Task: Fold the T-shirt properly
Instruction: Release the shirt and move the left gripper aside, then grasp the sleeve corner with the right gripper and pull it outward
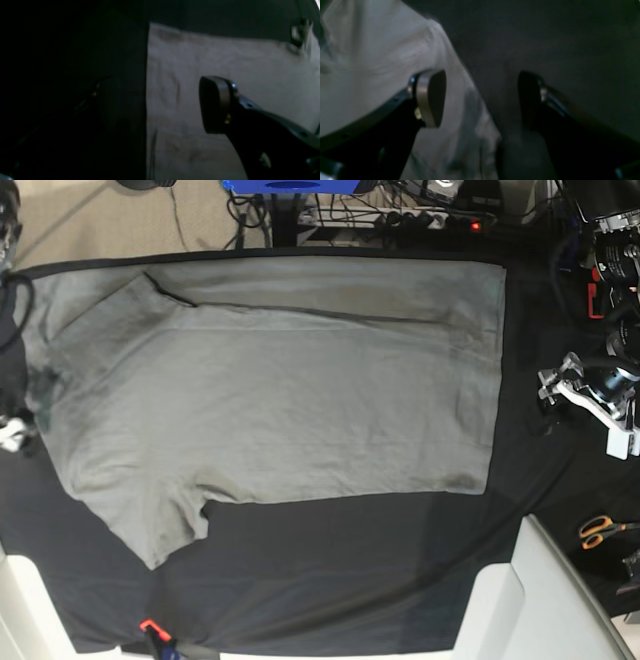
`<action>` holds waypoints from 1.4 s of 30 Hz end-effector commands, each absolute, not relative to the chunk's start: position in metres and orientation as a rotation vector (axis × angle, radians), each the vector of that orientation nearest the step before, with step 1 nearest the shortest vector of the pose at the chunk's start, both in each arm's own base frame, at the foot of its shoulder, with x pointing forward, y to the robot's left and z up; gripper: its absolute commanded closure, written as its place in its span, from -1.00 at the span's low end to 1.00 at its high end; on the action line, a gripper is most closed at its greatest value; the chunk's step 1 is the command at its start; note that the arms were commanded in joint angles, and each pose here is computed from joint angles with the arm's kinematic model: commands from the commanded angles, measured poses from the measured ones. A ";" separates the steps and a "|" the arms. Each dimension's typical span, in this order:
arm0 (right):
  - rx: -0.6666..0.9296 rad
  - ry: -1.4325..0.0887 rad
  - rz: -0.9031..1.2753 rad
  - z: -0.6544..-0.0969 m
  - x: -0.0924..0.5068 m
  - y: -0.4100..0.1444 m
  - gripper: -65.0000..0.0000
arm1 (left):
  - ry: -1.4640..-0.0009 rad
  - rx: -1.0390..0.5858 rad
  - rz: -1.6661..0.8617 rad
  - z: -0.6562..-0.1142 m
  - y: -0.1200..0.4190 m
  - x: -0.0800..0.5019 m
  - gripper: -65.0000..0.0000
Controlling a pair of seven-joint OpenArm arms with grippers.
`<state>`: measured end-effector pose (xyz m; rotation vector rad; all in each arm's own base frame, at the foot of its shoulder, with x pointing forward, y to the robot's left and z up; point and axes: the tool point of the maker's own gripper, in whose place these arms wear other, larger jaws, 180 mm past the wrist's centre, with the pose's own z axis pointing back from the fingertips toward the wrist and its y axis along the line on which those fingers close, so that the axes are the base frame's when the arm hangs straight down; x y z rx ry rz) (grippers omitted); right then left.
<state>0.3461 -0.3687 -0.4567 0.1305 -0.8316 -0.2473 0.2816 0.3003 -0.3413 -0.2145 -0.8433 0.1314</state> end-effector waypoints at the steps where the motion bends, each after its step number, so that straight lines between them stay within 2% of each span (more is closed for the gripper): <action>1: 0.114 -0.906 -0.250 -0.438 0.363 -0.382 -0.32 | -0.895 -0.204 0.114 -0.325 0.306 0.289 -0.47; 6: 0.138 -0.905 -0.298 -0.461 0.362 -0.371 -0.32 | -0.863 -0.202 0.135 -0.336 0.311 0.283 -0.46; 17: 0.138 -0.854 -0.198 -0.473 0.360 -0.351 -0.27 | -0.810 -0.187 0.138 -0.349 0.317 0.267 -0.46; 19: 0.138 -0.849 -0.190 -0.474 0.360 -0.350 -0.03 | -0.809 -0.190 0.141 -0.350 0.316 0.266 -0.46; 25: 0.138 -0.851 -0.195 -0.474 0.360 -0.351 0.99 | -0.809 -0.190 0.141 -0.350 0.316 0.266 -0.46; 42: 0.085 -0.875 -0.086 -0.442 0.357 -0.350 1.00 | -0.810 -0.196 0.137 -0.350 0.312 0.269 -0.46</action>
